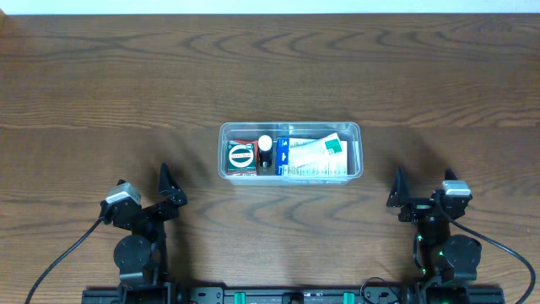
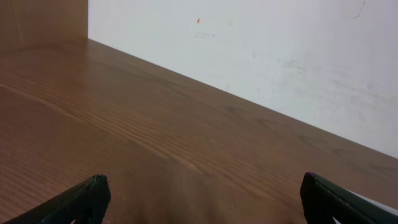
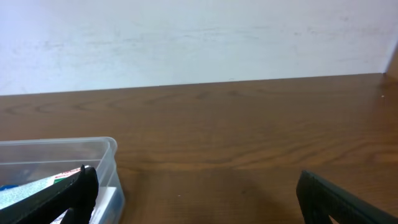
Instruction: Pack container
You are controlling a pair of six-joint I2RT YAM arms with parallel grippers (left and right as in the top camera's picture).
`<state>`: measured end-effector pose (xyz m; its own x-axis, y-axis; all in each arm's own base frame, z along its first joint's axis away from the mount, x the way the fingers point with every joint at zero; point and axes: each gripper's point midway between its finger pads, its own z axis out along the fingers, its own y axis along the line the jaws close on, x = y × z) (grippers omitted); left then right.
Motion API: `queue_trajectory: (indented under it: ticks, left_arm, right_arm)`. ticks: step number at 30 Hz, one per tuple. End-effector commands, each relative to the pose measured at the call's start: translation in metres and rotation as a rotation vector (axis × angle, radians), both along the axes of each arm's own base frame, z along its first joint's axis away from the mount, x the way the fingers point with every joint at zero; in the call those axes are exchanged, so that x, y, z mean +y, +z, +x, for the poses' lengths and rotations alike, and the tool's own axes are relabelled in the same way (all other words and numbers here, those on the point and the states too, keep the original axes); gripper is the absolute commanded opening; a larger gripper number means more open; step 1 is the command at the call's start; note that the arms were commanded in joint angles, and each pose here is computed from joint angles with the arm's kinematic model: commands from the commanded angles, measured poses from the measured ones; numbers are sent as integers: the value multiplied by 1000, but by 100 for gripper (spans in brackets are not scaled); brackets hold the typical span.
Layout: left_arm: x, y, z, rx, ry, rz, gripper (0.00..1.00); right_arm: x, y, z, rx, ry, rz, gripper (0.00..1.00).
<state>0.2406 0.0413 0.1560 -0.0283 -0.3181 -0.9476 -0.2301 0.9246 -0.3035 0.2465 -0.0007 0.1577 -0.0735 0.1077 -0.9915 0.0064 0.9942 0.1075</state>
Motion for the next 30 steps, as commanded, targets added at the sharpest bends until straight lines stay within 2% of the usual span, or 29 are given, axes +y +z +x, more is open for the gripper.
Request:
queue_trajectory:
  ticks: [1, 8, 30]
  left_arm:
    - [2, -19, -1, 56, 9, 13, 98]
    - [2, -19, -1, 56, 9, 13, 98]
    - [2, -19, -1, 56, 9, 13, 98]
  right_arm:
    - [0, -1, 0, 0, 3, -57, 99]
    - [0, -1, 0, 1, 7, -118, 99]
    - [1, -3, 0, 7, 10, -101, 99]
